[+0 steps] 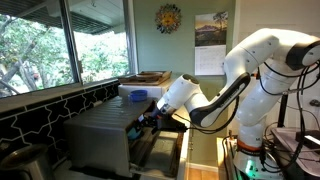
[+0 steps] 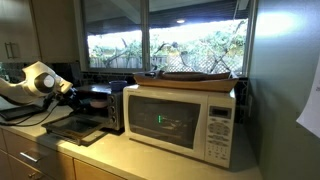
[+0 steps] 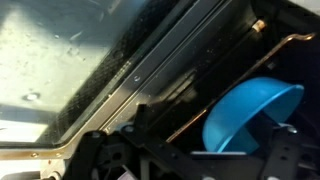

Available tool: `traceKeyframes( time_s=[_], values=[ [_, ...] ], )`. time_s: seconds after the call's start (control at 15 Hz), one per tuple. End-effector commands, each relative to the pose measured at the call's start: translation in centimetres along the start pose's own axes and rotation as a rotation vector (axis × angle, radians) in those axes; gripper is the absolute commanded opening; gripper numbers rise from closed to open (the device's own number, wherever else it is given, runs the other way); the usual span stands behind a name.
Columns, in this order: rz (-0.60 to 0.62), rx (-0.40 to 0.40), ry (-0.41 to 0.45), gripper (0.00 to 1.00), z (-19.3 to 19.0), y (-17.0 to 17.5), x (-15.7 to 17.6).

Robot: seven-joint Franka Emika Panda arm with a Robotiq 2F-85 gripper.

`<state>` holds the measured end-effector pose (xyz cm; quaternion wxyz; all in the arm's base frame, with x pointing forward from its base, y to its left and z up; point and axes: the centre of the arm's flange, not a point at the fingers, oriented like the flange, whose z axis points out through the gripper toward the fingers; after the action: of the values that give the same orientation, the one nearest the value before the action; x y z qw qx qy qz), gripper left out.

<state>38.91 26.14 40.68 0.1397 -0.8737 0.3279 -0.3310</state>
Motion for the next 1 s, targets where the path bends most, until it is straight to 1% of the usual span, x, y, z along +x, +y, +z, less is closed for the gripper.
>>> traceKeyframes(
  time_s=[0.0,0.2,0.33,0.53,0.67,0.87,0.93],
  values=[
    [-0.053,0.051,0.048,1.00,-0.3,-0.6,0.3],
    [-0.080,0.097,0.083,1.00,-0.8,-1.1,0.3],
    [-0.104,0.113,0.106,1.00,-0.9,-1.4,0.2],
    [-0.148,0.107,0.107,1.00,-1.2,-1.1,0.1],
    [-0.205,0.109,0.091,1.00,-2.2,-0.7,0.5],
    [-0.314,0.101,0.103,1.00,-4.4,-0.3,1.4],
    [-0.347,0.113,0.107,1.00,-5.2,-0.3,1.7]
  ],
)
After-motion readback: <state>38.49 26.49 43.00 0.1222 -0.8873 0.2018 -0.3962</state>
